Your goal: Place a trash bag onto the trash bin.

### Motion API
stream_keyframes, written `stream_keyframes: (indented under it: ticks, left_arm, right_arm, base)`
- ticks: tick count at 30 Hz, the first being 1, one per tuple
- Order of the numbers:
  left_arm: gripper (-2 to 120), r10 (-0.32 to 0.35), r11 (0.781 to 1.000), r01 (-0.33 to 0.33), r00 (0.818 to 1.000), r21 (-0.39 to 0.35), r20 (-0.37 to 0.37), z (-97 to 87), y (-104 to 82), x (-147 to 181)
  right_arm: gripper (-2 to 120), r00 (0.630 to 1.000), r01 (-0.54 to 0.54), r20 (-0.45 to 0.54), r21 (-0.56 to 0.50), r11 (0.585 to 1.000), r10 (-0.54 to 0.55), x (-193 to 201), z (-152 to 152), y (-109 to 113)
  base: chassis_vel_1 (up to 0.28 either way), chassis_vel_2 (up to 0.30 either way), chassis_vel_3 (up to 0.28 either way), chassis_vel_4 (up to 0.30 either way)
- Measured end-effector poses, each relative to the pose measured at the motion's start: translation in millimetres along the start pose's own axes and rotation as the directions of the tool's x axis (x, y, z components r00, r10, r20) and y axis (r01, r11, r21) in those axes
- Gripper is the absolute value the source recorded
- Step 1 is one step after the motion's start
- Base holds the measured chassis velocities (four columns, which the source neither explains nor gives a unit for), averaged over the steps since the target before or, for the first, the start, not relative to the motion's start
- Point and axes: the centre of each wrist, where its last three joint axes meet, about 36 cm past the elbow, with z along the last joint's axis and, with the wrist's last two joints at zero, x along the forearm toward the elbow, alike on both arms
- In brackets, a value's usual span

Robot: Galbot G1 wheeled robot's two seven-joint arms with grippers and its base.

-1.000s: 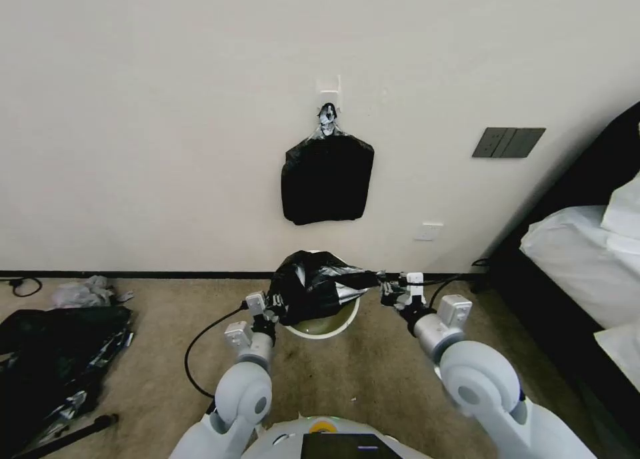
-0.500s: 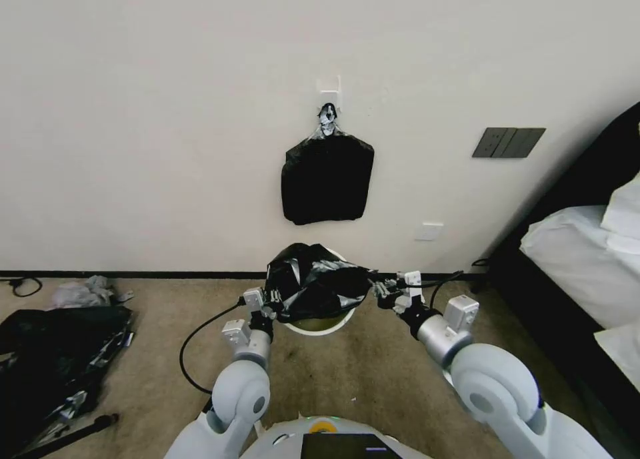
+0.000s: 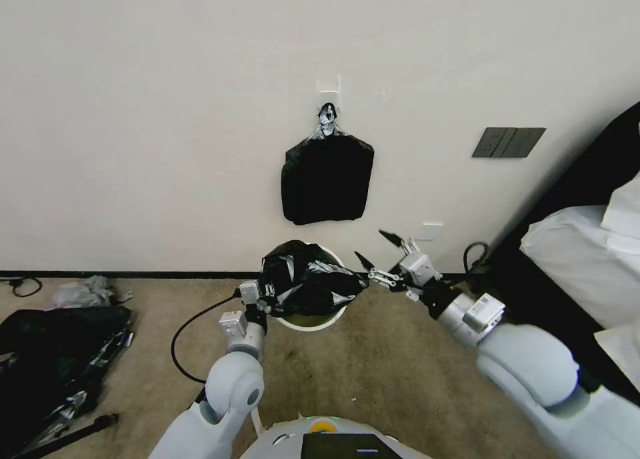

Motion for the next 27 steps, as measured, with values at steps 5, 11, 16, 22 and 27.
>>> stream_keyframes:
  ticks: [5,11,16,22,27]
  left_arm:
    - [5,0.010,1.000,-0.010,1.000,-0.020,0.002,-4.4,2.2,5]
    - [5,0.024,0.999,-0.024,1.000,-0.047,0.001,-10.9,3.5,13]
    - [5,0.038,0.997,-0.038,0.999,-0.065,0.005,-14.0,2.9,12]
    - [5,0.050,0.997,-0.050,0.999,-0.067,0.005,-16.6,0.1,10]
    - [5,0.055,0.997,-0.055,0.998,-0.057,-0.004,-16.5,-3.2,11]
  right_arm:
    - [94,0.992,0.123,-0.007,0.235,0.964,-0.125,-8,17,0]
    - [100,0.972,0.221,-0.033,0.479,0.850,-0.234,-26,31,17]
    - [100,0.970,0.201,-0.021,0.636,0.745,-0.244,-48,32,23]
    - [99,0.969,0.177,-0.032,0.783,0.596,-0.245,-66,35,22]
    - [96,0.965,0.178,-0.047,0.840,0.512,-0.258,-73,37,25]
  base:
    - [0.000,0.000,0.000,0.000]
    - [0.000,0.000,0.000,0.000]
    - [0.000,0.000,0.000,0.000]
    - [0.000,0.000,0.000,0.000]
    - [0.000,0.000,0.000,0.000]
